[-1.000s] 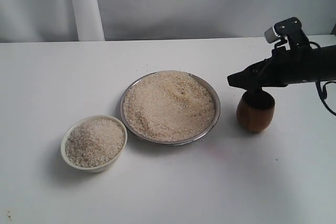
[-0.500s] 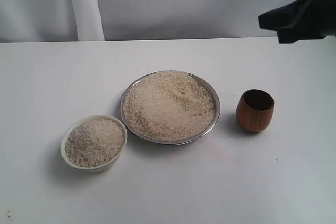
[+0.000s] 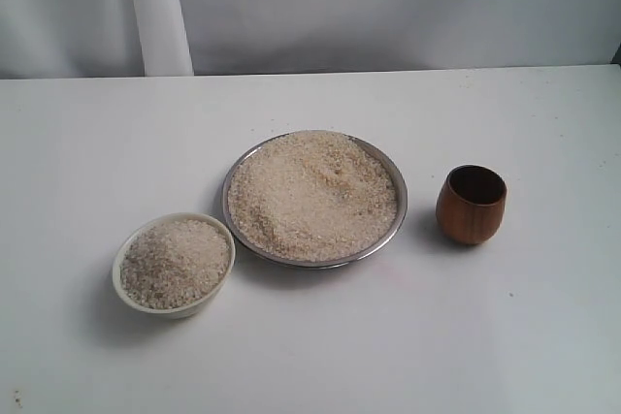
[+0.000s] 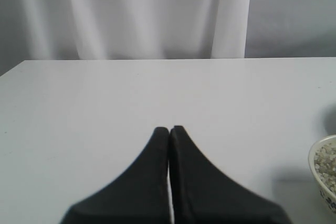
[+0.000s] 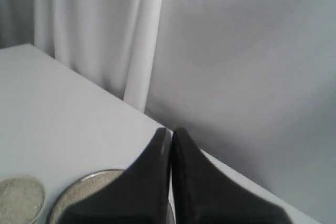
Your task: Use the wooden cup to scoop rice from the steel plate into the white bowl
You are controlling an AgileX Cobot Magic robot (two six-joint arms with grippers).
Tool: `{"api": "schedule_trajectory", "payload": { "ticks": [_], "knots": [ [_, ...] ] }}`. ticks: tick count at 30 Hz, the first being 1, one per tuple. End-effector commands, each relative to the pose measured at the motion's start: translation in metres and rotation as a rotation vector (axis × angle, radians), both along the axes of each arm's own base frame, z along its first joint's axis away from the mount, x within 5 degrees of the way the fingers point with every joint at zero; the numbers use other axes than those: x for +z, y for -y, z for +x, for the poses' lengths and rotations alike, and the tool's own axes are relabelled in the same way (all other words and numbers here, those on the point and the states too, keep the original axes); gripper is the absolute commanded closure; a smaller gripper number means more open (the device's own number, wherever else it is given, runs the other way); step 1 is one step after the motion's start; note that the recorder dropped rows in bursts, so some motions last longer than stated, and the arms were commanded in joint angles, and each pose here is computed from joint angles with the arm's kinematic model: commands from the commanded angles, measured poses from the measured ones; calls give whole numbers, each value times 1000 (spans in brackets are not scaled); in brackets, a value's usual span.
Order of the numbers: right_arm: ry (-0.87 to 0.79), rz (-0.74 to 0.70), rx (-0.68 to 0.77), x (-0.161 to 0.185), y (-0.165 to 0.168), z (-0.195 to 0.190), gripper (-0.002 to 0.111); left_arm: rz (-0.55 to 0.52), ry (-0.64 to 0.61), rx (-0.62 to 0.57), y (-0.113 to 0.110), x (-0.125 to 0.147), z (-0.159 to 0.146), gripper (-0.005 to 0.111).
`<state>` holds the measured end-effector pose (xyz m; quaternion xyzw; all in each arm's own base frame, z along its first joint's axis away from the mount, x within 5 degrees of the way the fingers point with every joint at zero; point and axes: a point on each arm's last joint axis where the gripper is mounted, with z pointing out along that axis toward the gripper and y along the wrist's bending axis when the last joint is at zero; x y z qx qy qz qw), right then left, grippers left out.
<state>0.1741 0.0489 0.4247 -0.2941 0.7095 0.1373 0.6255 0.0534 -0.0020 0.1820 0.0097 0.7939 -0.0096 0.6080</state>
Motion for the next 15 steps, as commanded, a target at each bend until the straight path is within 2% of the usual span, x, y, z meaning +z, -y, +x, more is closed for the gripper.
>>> {"api": "schedule_trajectory", "payload": {
  "ticks": [1,8,15],
  "knots": [
    [66,30,11,15,-2,-34,108,-3,7,-1,0,0,0,107],
    [184,28,11,29,-3,-72,108,-3,7,-1,0,0,0,107],
    [220,24,8,33,-3,-83,108,-3,7,-1,0,0,0,107]
  ]
}}
